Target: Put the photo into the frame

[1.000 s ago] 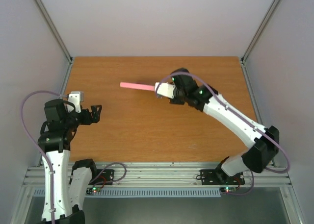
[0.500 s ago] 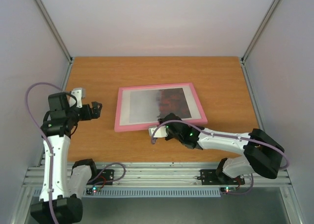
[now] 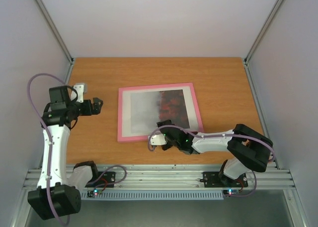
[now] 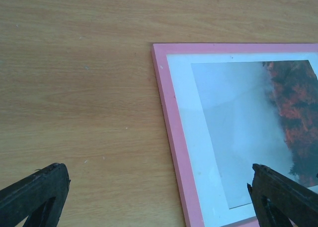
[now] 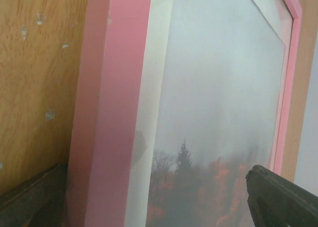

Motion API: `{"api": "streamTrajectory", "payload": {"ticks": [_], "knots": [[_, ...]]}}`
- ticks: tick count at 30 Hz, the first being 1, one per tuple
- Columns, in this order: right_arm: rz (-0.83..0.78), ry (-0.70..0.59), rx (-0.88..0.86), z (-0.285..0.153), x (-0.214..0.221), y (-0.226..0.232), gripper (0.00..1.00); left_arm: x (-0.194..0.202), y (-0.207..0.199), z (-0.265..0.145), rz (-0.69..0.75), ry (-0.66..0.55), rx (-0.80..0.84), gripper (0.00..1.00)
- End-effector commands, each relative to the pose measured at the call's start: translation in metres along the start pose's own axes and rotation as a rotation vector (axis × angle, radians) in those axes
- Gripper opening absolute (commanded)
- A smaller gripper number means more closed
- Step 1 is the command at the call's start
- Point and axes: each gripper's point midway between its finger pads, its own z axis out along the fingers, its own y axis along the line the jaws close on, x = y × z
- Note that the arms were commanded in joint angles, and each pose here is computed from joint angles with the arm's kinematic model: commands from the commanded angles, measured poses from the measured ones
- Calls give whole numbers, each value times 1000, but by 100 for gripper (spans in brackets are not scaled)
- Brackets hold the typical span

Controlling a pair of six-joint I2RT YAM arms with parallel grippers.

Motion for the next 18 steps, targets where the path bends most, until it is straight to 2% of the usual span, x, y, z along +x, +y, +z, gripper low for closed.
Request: {"api": "streamTrajectory", "payload": {"ticks": [1, 4, 6, 9, 14, 18], "knots": [[57, -63, -42, -13, -19, -7, 98, -16, -3, 0, 40, -7, 26, 99], [69, -62, -234, -30, -19, 19, 98, -15, -2, 6, 38, 22, 36, 99], [92, -84, -425, -50, -22, 38, 99, -15, 1, 11, 30, 36, 31, 99], [185, -97, -582, -71, -23, 40, 98, -11, 3, 21, 0, 87, 45, 99], [393, -75, -608, -85, -17, -16, 98, -23, 6, 28, 27, 74, 48, 100], [616, -22, -542, -92, 20, -76, 99, -45, 22, 33, 123, 75, -26, 99]]}}
